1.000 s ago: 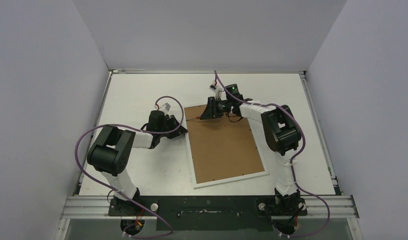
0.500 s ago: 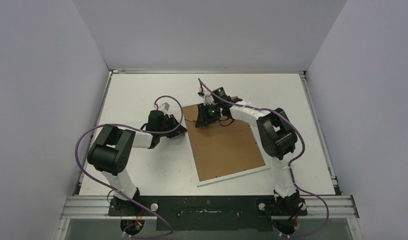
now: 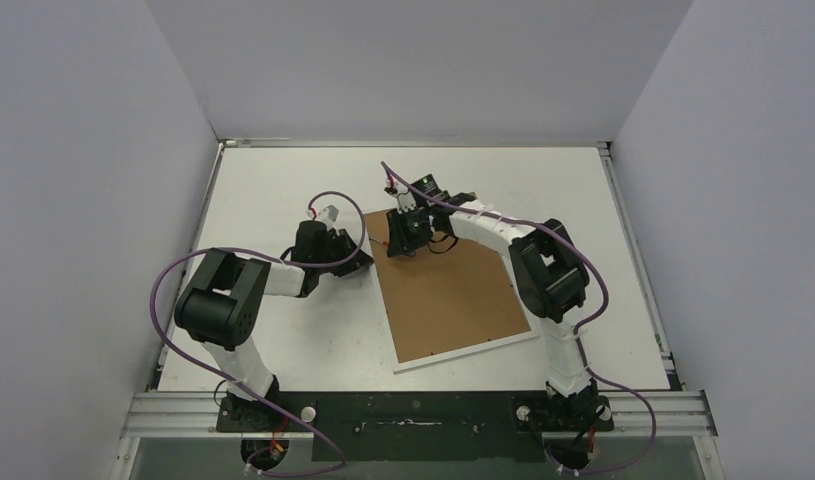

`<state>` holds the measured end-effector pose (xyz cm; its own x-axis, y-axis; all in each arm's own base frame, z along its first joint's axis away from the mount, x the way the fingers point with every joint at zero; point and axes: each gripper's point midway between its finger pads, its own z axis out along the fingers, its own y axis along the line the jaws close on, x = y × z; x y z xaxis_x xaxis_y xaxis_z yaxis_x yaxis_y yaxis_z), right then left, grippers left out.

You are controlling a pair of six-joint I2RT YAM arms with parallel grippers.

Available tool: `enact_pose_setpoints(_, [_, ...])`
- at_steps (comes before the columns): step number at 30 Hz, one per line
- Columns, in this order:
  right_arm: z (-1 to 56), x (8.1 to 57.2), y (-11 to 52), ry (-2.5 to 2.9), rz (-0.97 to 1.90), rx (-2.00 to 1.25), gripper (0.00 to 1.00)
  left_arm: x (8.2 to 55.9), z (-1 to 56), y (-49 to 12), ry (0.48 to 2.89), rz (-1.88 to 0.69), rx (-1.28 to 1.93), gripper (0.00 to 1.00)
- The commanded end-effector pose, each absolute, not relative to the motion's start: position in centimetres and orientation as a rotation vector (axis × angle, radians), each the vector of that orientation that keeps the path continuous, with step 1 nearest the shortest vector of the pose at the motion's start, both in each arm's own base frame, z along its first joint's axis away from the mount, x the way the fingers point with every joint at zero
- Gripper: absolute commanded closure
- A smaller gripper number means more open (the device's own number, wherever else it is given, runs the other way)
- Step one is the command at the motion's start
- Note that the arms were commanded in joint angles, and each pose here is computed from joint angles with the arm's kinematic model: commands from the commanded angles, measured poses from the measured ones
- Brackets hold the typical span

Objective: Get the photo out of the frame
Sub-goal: Release the photo frame item from the photo frame.

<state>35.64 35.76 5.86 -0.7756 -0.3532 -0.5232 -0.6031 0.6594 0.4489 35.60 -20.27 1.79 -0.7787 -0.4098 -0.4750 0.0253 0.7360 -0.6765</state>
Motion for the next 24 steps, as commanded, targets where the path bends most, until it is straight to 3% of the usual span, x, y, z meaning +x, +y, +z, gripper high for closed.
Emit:
enact_pose_setpoints(1, [12.4, 34.4, 41.3, 2.221, 1.006, -0.918, 1.00, 30.4, -4.5, -18.8, 2.573, -0.789, -0.318, 0.87])
enact_pose_setpoints(24, [12.6, 29.8, 46.2, 2.192, 0.844, -1.127, 1.00, 30.5, -4.6, -18.7, 2.545, -0.839, -0.365, 0.87])
